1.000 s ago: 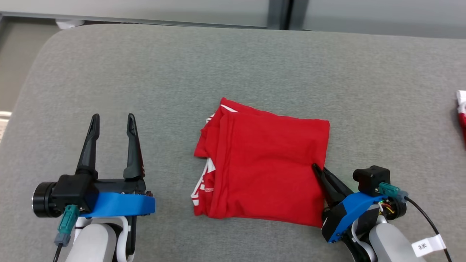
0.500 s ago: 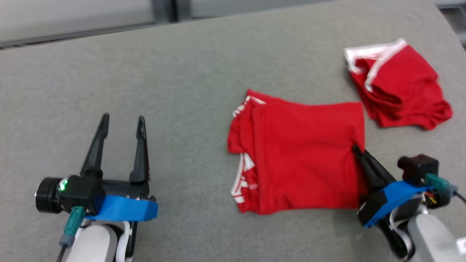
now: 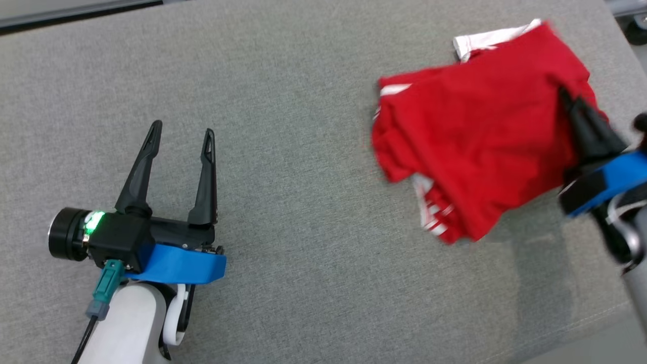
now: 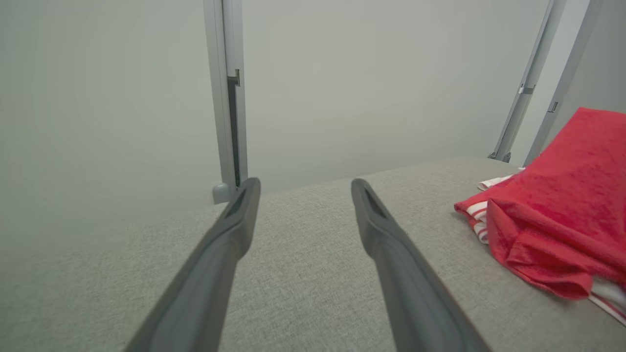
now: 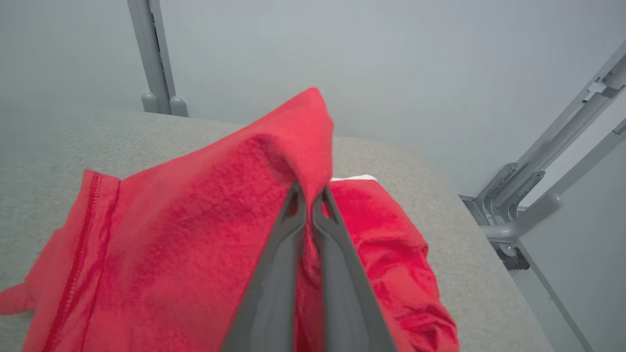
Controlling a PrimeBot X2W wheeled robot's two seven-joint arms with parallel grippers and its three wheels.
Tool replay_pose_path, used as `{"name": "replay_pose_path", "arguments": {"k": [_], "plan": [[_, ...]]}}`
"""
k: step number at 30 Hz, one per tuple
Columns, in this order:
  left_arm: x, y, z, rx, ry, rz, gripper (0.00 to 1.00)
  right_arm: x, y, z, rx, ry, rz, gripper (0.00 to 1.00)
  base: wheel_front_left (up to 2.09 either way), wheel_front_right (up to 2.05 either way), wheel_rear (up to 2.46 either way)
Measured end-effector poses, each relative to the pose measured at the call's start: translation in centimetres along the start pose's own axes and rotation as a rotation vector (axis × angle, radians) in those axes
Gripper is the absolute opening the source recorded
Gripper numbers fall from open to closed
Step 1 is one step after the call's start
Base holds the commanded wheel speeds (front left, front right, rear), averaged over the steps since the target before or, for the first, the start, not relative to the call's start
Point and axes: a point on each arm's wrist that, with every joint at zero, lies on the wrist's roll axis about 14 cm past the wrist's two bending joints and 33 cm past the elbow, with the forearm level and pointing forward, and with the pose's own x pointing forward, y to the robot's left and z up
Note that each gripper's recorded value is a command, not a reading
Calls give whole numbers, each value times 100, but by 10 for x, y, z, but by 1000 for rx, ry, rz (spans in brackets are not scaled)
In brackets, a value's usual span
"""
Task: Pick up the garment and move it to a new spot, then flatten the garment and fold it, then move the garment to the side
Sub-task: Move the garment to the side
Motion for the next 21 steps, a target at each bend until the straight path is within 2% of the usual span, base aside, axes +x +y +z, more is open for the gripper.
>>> {"name": "replay_pose_path", "arguments": {"k": [4,9,15,19,21], "plan": [[5,0,-10,-6,15,-13,100,14,-36,15,-73,-15,-63,0,0,0,0],[15,1,-17,-2,13,-33,100,20,-83,11,-125,24,-177,0,0,0,0],[24,4,-26,7,15,-48,100,27,-105,-1,-140,53,-248,0,0,0,0],[28,5,-29,13,14,-55,100,32,-108,-16,-126,97,-269,0,0,0,0],[30,5,-30,14,13,-59,100,31,-114,-27,-121,143,-294,11,0,0,0]]}}
